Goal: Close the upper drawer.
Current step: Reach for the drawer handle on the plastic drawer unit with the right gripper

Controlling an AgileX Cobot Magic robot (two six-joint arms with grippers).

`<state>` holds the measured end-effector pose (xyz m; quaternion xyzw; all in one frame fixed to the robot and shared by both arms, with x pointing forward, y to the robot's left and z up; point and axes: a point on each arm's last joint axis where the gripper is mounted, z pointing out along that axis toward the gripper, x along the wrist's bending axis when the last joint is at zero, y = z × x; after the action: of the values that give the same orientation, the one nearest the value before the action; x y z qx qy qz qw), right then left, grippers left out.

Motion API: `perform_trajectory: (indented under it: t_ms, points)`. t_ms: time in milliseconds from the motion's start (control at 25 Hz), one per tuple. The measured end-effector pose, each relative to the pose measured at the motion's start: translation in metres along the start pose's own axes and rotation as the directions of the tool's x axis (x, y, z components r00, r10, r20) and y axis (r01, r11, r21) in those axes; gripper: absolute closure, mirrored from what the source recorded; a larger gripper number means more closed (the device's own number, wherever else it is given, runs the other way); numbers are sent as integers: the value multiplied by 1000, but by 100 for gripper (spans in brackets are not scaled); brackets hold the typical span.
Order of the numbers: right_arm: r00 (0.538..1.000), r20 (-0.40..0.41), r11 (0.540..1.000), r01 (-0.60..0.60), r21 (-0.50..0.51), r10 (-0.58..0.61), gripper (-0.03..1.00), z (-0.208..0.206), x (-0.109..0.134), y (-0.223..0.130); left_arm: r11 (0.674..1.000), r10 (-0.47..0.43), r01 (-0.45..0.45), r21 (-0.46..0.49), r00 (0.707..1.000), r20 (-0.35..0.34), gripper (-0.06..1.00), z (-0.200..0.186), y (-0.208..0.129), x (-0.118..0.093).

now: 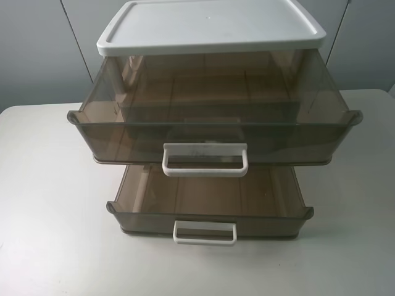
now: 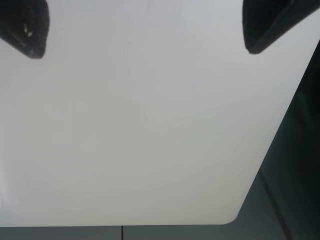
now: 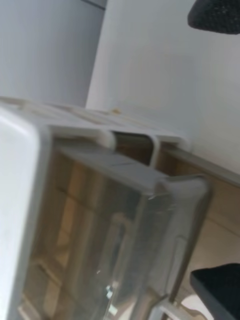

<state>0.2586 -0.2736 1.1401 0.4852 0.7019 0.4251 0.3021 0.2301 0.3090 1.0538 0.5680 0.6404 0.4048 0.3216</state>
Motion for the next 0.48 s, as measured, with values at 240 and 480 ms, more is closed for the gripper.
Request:
perform_trajectory:
  t_ms: [240,480]
  points:
    - [992,-94,994,93,64,-87,27,30,-10,52,1000,2,-2,0,1000,0,20,0,0,0]
    - [940,-296,970,213,120,-170,27,77,-4,78,1000,2,-2,0,1000,0,20,0,0,0]
